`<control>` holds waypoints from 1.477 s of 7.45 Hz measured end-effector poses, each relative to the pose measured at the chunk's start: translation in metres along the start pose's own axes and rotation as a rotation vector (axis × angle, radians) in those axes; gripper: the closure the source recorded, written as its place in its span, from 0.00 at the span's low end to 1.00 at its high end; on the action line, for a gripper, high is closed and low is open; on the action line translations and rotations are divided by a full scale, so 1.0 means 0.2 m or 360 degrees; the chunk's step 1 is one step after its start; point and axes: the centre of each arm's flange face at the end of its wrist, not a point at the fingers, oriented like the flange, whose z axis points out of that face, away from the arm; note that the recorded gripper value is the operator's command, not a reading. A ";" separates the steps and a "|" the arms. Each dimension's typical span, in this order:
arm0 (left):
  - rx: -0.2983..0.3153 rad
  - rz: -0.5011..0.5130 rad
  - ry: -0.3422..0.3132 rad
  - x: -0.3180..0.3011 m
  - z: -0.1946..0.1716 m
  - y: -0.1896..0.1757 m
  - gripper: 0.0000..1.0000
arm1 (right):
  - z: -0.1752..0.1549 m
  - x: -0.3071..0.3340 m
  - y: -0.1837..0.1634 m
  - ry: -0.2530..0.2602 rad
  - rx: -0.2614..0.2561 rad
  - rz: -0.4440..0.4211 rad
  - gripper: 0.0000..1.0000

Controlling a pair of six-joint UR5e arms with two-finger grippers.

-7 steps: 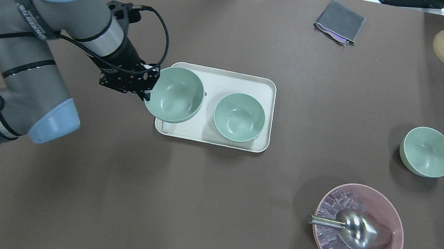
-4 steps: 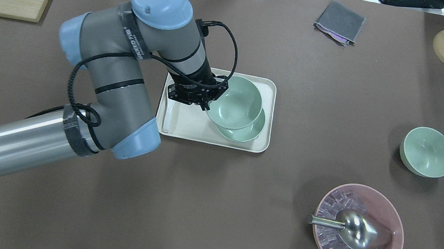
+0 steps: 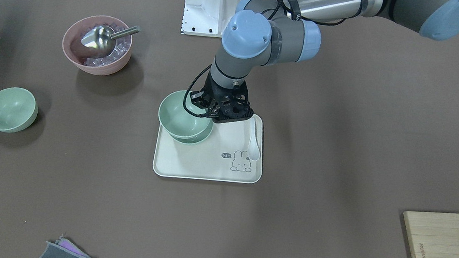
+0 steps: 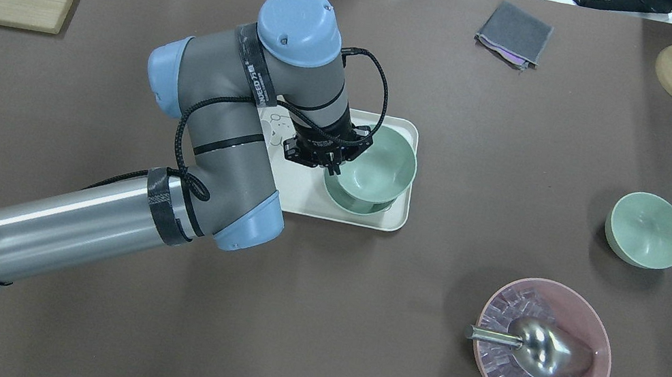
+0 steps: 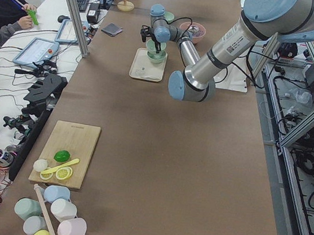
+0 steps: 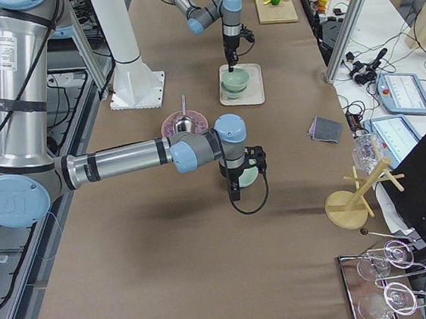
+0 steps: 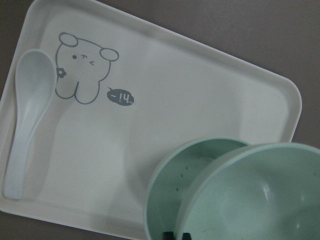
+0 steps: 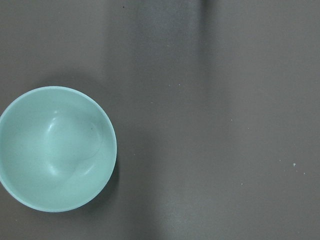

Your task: Stack green bowls together

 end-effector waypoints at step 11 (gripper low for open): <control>0.0010 0.0020 -0.0023 -0.03 0.11 0.02 1.00 | -0.01 -0.01 -0.01 0.0000 0.0006 -0.0005 0.00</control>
